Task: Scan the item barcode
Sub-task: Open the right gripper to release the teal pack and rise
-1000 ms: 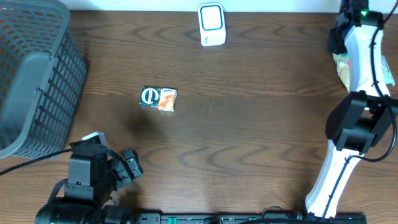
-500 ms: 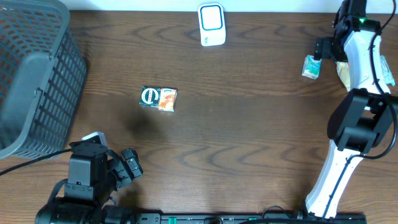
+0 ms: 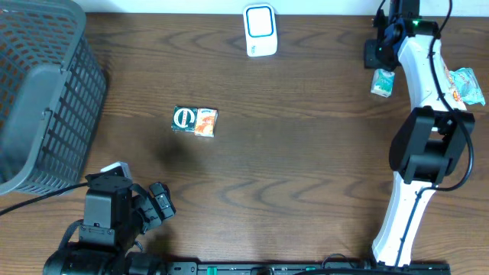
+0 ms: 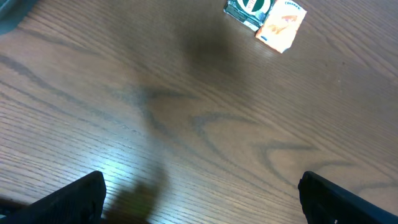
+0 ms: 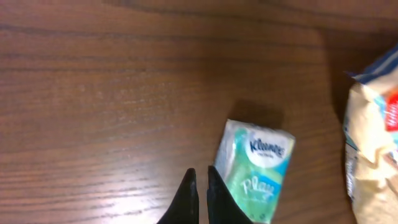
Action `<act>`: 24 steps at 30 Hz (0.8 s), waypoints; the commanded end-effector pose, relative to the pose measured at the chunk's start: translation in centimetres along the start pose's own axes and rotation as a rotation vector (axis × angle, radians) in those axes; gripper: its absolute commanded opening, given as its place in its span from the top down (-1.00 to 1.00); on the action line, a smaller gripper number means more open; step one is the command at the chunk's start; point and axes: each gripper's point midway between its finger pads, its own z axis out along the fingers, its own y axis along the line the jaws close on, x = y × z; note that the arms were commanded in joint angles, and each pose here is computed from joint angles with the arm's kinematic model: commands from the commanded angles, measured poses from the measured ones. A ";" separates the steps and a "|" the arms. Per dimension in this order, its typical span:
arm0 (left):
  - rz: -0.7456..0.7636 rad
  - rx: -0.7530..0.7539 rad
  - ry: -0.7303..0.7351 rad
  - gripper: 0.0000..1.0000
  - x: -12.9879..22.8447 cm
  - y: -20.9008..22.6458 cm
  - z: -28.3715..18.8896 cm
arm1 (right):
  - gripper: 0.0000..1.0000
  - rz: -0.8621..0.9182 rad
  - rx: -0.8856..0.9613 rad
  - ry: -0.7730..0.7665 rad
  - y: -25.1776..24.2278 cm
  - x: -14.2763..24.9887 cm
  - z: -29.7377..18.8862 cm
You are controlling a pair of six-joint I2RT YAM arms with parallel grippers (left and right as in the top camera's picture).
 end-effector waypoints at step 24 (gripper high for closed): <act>0.000 -0.009 -0.006 -0.96 0.0 0.2 0.0 | 0.98 0.080 0.186 0.166 -8.3 5.5 4.2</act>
